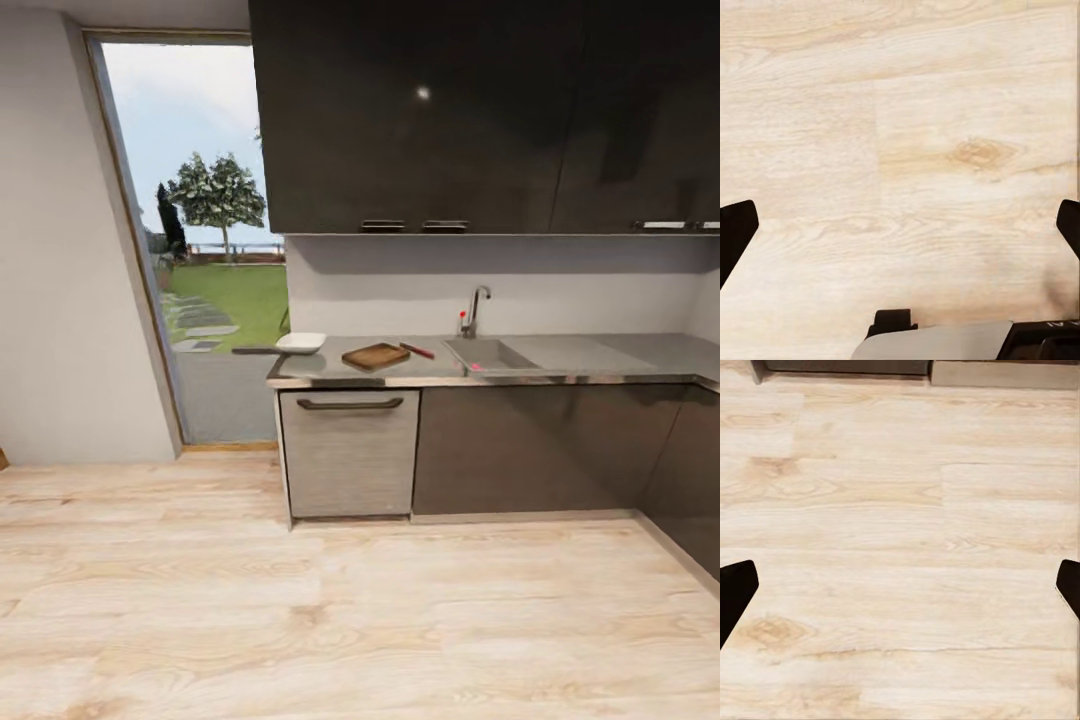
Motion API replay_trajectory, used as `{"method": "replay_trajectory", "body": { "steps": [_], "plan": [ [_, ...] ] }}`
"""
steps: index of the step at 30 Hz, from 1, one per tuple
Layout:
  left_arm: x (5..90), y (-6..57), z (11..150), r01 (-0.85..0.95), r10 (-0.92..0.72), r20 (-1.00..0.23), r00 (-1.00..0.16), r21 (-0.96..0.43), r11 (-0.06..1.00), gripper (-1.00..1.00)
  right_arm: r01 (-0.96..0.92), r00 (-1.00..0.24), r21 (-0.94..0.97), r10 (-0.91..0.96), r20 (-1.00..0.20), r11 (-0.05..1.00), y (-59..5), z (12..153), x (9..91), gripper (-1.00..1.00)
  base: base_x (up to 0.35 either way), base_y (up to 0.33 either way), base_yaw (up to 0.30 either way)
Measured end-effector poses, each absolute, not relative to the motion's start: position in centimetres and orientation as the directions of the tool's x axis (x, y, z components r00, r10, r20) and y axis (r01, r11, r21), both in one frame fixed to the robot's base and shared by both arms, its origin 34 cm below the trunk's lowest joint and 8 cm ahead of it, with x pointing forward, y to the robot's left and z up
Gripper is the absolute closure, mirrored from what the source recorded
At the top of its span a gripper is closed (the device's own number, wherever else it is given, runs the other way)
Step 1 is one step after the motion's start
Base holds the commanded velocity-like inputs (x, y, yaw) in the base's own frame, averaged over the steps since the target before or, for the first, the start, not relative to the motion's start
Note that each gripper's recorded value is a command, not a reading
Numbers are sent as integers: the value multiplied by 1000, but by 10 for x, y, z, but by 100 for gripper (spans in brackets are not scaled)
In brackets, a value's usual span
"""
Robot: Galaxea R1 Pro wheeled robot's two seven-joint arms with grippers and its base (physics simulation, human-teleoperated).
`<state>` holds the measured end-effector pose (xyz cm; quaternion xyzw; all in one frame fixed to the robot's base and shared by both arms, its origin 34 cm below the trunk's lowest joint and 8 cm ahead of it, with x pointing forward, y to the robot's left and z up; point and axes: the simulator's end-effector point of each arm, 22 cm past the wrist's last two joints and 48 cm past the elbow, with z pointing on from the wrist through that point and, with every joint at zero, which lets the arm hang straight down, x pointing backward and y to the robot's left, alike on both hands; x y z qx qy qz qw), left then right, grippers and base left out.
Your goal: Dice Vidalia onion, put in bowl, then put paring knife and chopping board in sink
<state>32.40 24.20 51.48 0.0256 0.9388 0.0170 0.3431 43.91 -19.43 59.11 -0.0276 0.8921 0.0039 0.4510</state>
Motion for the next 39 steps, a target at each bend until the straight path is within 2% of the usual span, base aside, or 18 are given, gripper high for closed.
{"method": "replay_trajectory", "body": {
  "steps": [22,39],
  "plan": [
    [319,240,512,37,58,-635,-771,47,998,-100,-55,-591,-17,-46,-805,998,-194,591,439,-100,221,-259,54],
    [312,240,508,39,59,-621,-781,46,998,-100,-60,-594,-15,-47,-803,998,-193,590,438,-100,29,-18,0]
  ]
}}
